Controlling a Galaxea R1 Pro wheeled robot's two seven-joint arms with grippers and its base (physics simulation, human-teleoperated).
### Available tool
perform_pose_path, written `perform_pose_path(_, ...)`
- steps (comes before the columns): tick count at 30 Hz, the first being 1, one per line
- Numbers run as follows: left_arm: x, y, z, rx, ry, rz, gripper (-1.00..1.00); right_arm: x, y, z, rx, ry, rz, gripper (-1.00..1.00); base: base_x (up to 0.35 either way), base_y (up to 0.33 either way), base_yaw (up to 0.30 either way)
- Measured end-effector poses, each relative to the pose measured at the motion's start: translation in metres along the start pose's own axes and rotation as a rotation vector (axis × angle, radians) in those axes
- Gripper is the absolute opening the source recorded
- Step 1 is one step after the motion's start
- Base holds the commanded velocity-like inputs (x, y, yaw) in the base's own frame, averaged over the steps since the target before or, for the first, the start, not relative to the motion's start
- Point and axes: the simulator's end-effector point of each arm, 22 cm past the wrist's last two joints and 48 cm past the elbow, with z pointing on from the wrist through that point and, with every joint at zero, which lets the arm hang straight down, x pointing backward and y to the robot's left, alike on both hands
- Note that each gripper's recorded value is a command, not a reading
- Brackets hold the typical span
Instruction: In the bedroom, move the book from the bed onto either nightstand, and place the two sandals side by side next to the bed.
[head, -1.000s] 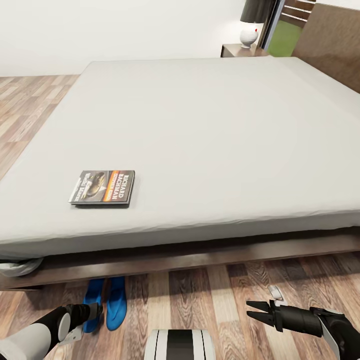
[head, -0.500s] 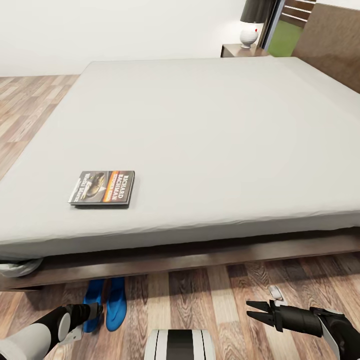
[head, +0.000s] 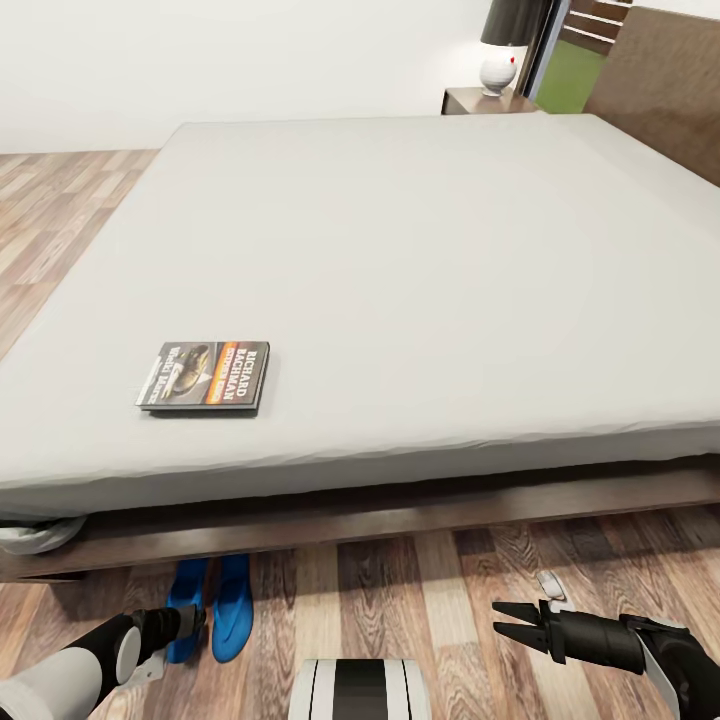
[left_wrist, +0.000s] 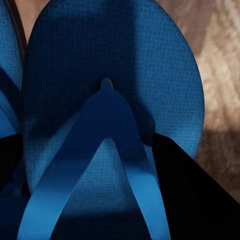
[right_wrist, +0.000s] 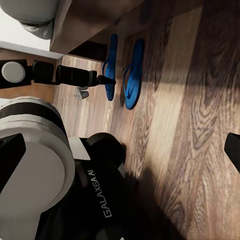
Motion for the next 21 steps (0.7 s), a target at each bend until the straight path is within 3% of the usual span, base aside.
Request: perform_pose_path(21, 0.0002, -0.0008, 0.0011, 0.004, 0.001, 0.0, -1.0, 0.0015, 0.0001, 0.0033, -0.005, -0.001, 0.005, 1.0, 0.0, 0.0, 0.0)
